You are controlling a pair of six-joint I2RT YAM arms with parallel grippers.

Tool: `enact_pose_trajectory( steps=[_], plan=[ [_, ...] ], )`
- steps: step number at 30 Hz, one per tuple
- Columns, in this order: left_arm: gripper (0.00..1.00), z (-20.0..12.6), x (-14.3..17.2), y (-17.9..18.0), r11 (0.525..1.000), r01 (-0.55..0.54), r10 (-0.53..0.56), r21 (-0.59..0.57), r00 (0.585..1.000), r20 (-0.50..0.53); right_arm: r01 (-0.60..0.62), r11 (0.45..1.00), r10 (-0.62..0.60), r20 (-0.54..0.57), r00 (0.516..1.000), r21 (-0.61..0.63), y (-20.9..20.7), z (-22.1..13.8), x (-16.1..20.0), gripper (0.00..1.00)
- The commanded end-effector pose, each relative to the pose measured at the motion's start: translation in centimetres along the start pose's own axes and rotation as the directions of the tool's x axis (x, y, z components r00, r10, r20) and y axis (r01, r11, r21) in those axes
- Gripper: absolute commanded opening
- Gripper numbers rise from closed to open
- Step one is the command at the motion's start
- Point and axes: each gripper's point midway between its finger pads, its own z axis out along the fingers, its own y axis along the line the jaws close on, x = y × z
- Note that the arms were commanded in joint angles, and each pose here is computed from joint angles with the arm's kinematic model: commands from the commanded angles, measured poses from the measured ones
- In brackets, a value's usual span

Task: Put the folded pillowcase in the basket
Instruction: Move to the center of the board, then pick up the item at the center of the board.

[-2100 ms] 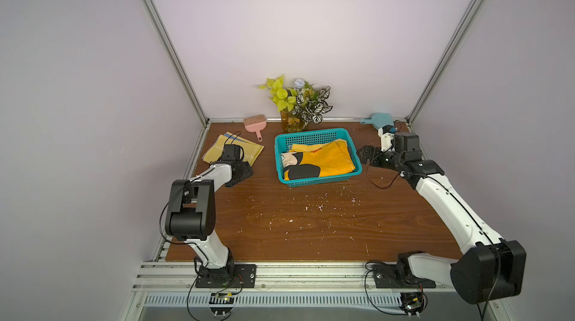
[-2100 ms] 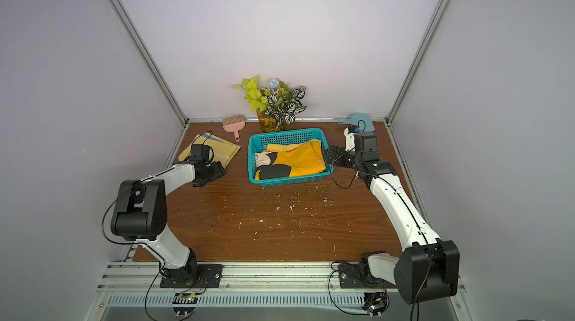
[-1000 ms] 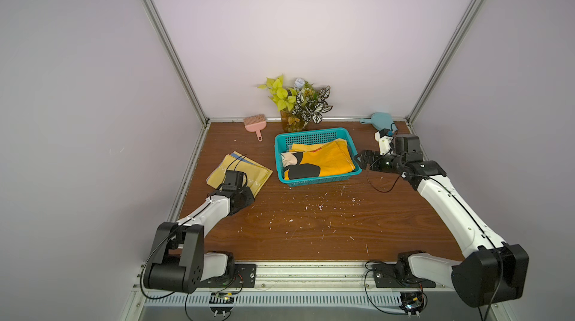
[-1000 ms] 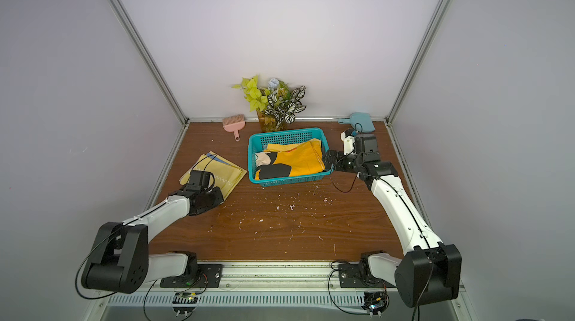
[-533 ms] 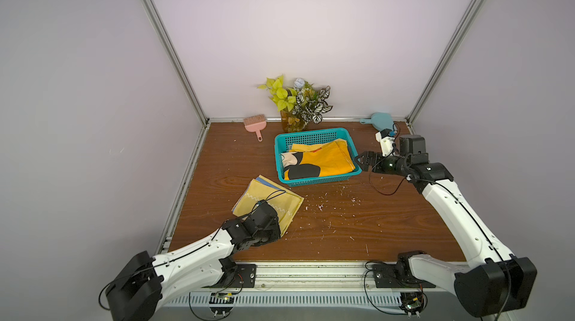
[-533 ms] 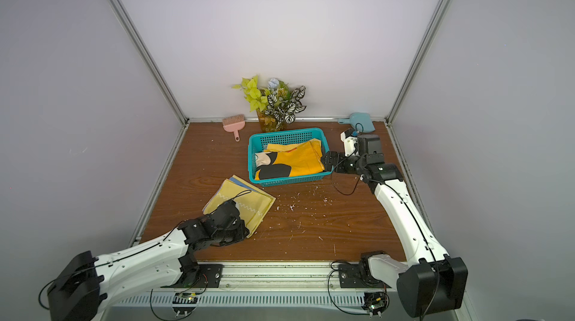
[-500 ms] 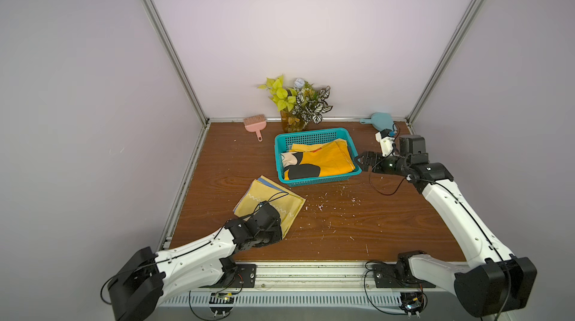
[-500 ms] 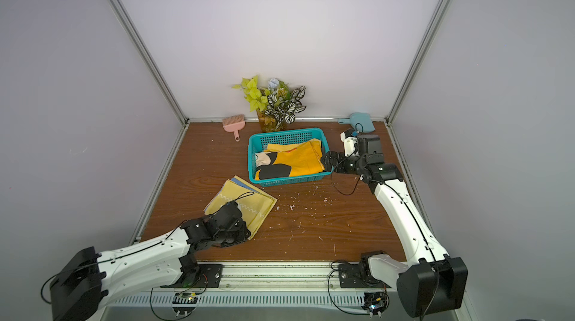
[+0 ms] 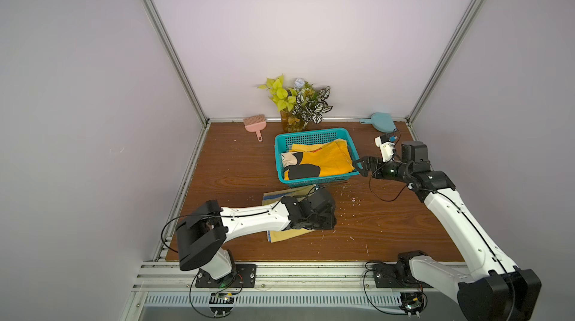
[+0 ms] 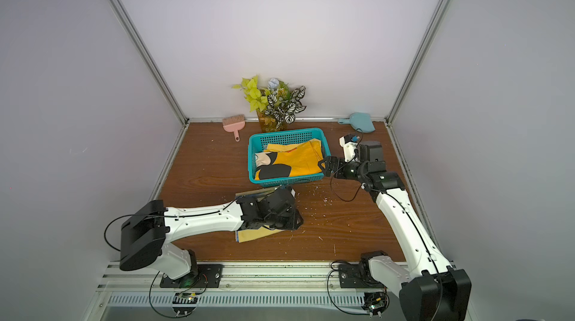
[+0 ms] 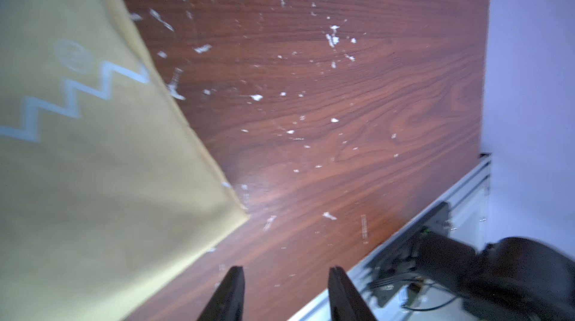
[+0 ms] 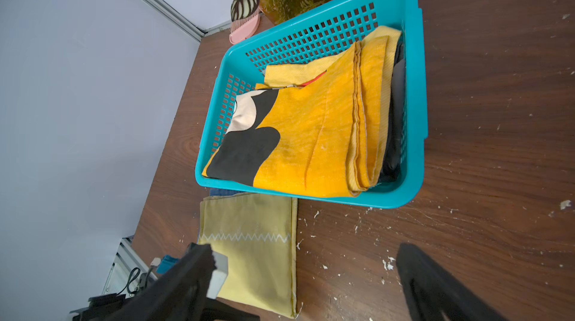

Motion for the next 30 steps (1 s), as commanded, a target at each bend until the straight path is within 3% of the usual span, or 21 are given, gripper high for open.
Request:
enact_pose_trajectory(
  steps=[1,5,8,12,15,19,23,30],
  plan=[
    [0.61,0.7,2.0,0.2,0.997,-0.065,0.063,-0.031,0.996,-0.067,-0.026,0.999,0.026,0.018,1.0,-0.035,0.4,-0.6,1.1,0.99],
    [0.71,-0.6,2.1,1.0,0.996,-0.072,0.069,-0.058,0.996,-0.049,-0.064,0.996,0.063,-0.007,0.998,-0.068,-0.1,-0.5,4.1,0.99],
    [0.73,-3.2,1.1,4.1,0.976,-0.073,0.077,-0.203,0.997,0.009,-0.085,0.993,0.082,-0.042,0.996,-0.077,-0.7,-0.2,7.3,0.99],
    [0.77,-6.6,-0.3,10.9,0.935,0.038,-0.01,-0.352,0.997,0.082,-0.12,0.989,0.112,-0.095,0.989,-0.084,-1.3,0.7,11.5,0.98],
    [0.86,-8.6,-1.5,14.6,0.911,0.123,-0.053,-0.394,0.981,0.185,-0.125,0.987,0.11,-0.141,0.984,-0.102,-0.9,1.8,14.0,0.99],
    [0.88,-10.0,-1.8,18.9,0.875,0.206,-0.111,-0.439,0.966,0.232,-0.089,0.991,0.07,-0.179,0.981,-0.103,0.3,3.8,15.9,0.99],
    [0.91,-11.1,-2.2,21.6,0.848,0.264,-0.137,-0.459,0.947,0.291,-0.054,0.995,0.035,-0.214,0.976,-0.085,0.9,6.1,16.7,0.99],
    [0.92,-9.6,-2.5,22.8,0.897,0.298,-0.2,-0.327,0.933,0.301,0.03,0.995,-0.055,-0.26,0.964,-0.097,2.9,9.2,17.7,0.99]
  ],
)
